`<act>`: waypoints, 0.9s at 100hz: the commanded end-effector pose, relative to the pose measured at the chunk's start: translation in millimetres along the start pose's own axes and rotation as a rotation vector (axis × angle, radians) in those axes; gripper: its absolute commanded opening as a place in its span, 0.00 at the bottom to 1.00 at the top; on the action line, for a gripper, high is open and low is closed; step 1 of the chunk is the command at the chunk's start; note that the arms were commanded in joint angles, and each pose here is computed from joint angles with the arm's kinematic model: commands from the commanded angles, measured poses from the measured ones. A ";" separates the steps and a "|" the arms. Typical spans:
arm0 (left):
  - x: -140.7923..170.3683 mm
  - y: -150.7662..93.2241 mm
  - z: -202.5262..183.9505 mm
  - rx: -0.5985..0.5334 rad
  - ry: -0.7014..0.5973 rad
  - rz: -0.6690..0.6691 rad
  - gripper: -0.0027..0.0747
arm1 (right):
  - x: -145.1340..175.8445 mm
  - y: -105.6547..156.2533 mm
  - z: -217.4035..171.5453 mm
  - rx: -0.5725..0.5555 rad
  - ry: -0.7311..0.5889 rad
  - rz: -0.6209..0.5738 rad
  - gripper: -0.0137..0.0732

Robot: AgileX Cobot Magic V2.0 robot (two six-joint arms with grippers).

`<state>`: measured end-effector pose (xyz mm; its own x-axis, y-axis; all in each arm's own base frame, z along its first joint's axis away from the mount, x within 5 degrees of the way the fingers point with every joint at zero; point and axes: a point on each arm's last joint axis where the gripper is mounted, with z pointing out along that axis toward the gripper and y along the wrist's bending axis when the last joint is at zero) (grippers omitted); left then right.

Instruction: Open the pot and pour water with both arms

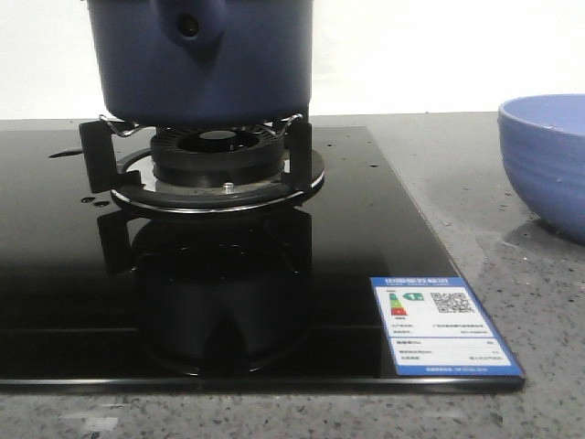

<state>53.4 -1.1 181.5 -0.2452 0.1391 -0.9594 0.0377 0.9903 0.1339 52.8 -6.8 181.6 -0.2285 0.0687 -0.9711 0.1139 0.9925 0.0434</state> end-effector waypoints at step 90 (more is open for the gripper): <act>3.8 -0.4 1.1 -0.007 -0.044 -0.016 0.01 | -2.9 1.2 1.1 -0.015 -0.105 0.010 0.08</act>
<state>53.4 -1.1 181.5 -0.2452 0.1391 -0.9594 0.0377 0.9903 0.1339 53.0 -6.7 182.3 -0.2205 0.0679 -0.9730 0.1127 0.9927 0.0437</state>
